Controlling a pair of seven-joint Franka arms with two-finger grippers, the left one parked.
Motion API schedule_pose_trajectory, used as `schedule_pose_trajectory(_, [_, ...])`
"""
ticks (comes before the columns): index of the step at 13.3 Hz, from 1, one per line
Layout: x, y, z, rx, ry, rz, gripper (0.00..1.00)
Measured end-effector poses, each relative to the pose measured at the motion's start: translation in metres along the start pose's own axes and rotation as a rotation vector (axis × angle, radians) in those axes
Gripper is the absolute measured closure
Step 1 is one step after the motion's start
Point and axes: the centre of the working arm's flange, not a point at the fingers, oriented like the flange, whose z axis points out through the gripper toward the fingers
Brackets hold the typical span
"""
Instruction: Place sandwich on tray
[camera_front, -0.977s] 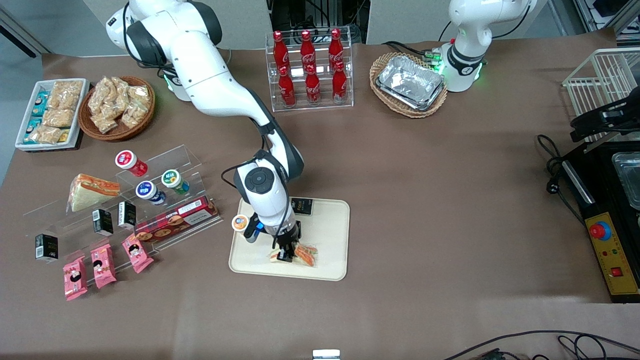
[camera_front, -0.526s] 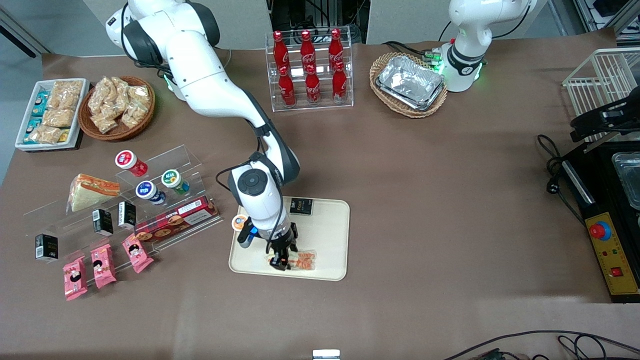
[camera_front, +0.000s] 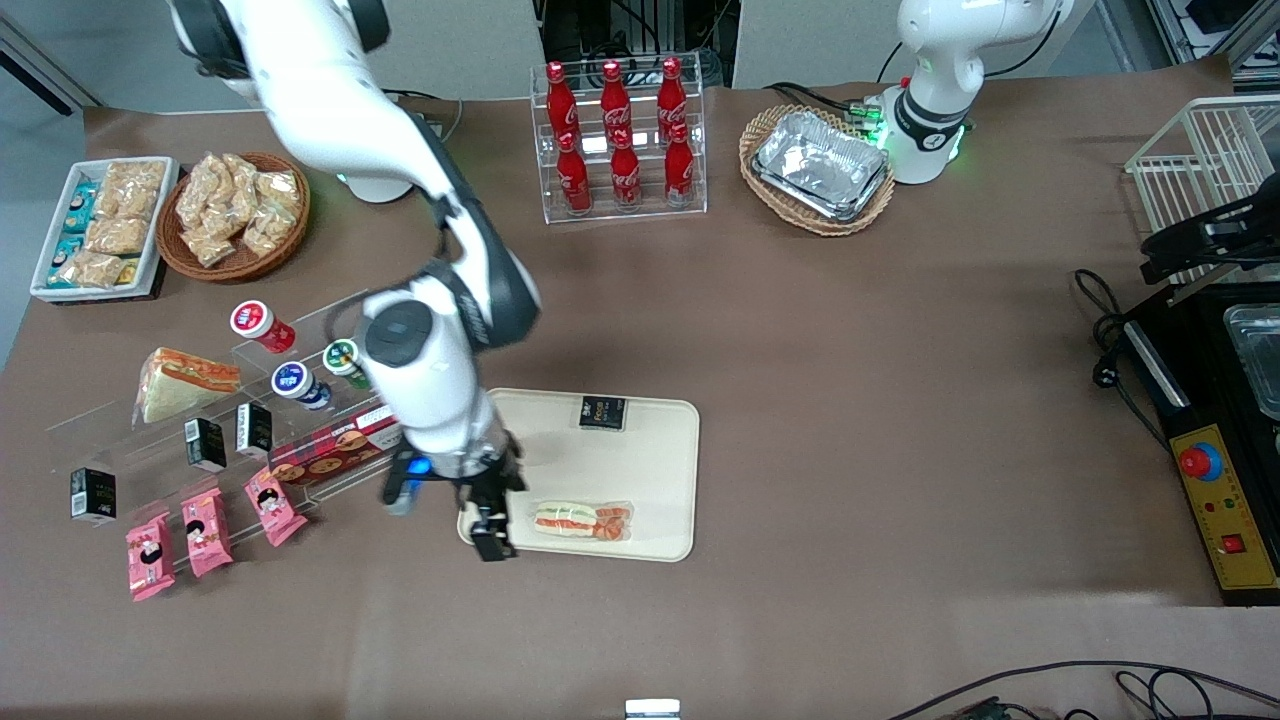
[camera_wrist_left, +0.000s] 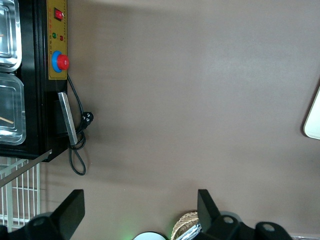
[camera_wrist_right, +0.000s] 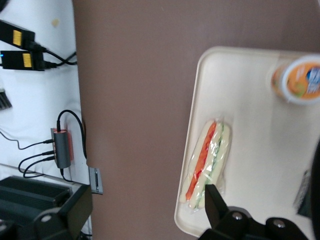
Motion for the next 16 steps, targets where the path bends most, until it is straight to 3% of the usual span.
schedule_pose_trajectory(5, [0.098, -0.026, -0.084, -0.119, 0.005, -0.379, 0.00])
schedule_pose_trajectory(7, [0.142, -0.029, -0.109, -0.173, -0.010, -0.526, 0.00])
schedule_pose_trajectory(13, [0.271, -0.024, -0.176, -0.261, -0.114, -1.062, 0.00])
schedule_pose_trajectory(16, [0.331, -0.010, -0.215, -0.282, -0.175, -1.225, 0.00])
